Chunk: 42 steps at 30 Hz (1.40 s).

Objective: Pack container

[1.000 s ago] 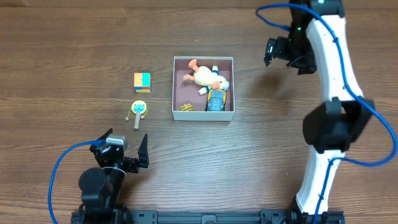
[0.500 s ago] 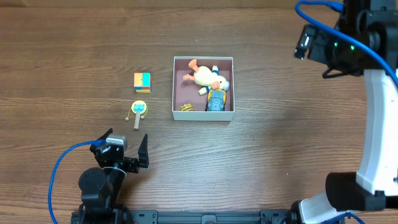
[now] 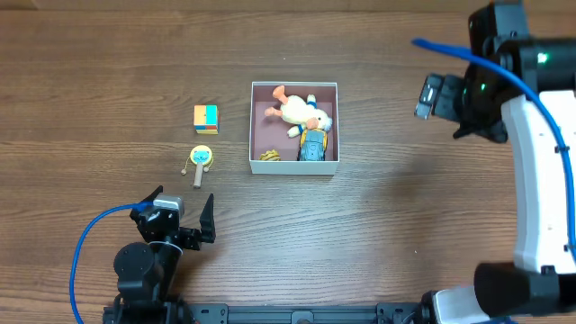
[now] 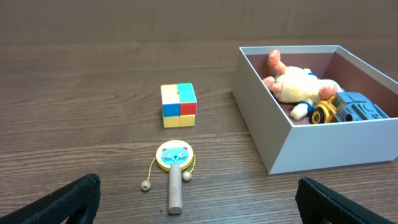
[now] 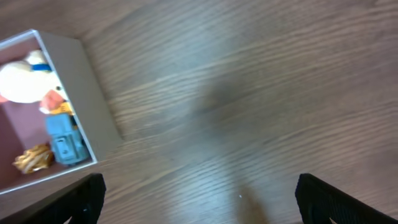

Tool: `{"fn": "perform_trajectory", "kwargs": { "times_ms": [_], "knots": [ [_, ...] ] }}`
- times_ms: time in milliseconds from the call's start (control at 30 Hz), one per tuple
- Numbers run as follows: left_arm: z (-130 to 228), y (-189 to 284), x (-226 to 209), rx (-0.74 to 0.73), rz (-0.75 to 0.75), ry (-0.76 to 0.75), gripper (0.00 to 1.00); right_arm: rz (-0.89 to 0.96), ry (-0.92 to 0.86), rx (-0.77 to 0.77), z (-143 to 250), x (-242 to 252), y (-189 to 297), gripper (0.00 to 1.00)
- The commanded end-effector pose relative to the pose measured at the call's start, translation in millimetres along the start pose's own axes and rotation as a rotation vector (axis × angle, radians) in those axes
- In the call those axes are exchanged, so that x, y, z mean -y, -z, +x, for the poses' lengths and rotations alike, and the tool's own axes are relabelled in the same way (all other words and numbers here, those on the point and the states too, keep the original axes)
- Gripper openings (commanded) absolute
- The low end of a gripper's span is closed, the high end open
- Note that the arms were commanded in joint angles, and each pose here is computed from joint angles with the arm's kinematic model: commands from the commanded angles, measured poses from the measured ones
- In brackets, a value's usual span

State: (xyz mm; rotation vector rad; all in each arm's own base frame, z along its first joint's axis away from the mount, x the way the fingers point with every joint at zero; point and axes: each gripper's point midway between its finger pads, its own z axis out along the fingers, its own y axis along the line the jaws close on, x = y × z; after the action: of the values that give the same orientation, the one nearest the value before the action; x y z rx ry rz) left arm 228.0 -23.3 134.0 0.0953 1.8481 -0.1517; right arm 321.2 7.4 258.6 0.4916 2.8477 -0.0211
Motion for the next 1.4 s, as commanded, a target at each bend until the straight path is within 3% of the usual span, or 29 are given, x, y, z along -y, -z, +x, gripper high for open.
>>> {"fn": "perform_trajectory", "kwargs": {
  "times_ms": [0,167,467,1367],
  "knots": [
    [0.0,0.9,-2.1,0.001,-0.011,-0.010,1.00,-0.012,0.006,0.151,7.3,13.7,33.7,1.00],
    [0.0,0.9,-2.1,0.001,-0.011,-0.010,1.00,-0.026,0.025,0.196,16.2,18.9,42.0,1.00],
    [-0.2,1.0,-2.0,0.002,-0.011,-0.010,1.00,-0.030,0.072,0.222,15.1,16.0,7.5,1.00],
    [-0.3,1.0,-5.8,0.002,-0.033,-0.022,1.00,-0.020,0.073,0.194,17.0,16.3,1.6,1.00]
  ]
}}
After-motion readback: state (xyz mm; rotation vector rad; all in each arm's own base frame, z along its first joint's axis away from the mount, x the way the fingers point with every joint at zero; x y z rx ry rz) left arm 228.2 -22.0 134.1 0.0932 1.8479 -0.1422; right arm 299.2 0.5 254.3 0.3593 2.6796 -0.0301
